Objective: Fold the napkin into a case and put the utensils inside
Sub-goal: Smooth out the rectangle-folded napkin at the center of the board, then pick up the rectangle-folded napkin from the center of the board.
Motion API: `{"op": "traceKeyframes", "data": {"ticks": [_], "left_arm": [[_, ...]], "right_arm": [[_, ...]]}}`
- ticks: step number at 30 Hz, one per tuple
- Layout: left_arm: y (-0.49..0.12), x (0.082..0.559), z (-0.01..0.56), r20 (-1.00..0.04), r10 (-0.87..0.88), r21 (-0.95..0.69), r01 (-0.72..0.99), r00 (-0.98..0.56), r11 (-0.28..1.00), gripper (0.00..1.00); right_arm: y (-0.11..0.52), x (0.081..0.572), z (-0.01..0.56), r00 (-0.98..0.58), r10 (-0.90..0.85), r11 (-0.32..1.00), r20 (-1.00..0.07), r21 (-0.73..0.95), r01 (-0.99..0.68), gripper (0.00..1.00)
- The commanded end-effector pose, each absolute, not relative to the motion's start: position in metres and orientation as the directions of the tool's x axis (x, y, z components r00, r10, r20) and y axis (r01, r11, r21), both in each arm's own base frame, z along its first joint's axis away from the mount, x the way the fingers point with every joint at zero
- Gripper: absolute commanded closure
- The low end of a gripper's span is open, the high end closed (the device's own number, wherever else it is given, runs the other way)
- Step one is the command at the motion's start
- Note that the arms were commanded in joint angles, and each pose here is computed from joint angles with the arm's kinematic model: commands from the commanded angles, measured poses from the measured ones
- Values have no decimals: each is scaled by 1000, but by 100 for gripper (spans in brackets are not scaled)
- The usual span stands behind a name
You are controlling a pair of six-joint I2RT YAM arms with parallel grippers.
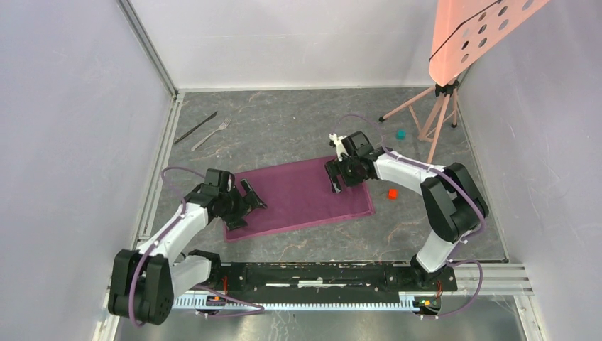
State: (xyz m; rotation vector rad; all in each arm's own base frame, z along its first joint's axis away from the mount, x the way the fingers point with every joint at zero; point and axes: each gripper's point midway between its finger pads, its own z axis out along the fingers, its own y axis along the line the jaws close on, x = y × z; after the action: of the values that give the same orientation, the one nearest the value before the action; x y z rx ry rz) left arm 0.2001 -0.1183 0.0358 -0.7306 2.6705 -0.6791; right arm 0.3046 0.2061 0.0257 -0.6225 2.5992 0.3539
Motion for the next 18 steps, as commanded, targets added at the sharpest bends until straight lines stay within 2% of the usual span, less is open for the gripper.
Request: {"op": "traceKeyframes", "data": {"ticks": [1, 4, 7, 13, 18], "left_arm": [[-113, 191, 57, -174, -565, -512, -416, -807, 752, 0], [-122, 200, 91, -237, -538, -596, -317, -809, 738, 0], [-128, 208, 133, -335, -486, -641, -183, -807, 745, 0], [-120, 221, 198, -572, -330, -561, 64, -751, 826, 0], [-118, 215, 205, -610, -266, -522, 126, -747, 844, 0]], "right_arm": [[217, 319, 76, -729, -421, 837, -540, 77, -541, 11], [198, 321, 96, -761, -407, 873, -506, 29, -486, 8], [179, 301, 90, -859, -383, 893, -340, 102, -438, 10], [150, 298, 82, -900, -369, 916, -233, 72, -394, 12], [151, 300, 58, -914, -370, 920, -167, 72, -386, 22]]}}
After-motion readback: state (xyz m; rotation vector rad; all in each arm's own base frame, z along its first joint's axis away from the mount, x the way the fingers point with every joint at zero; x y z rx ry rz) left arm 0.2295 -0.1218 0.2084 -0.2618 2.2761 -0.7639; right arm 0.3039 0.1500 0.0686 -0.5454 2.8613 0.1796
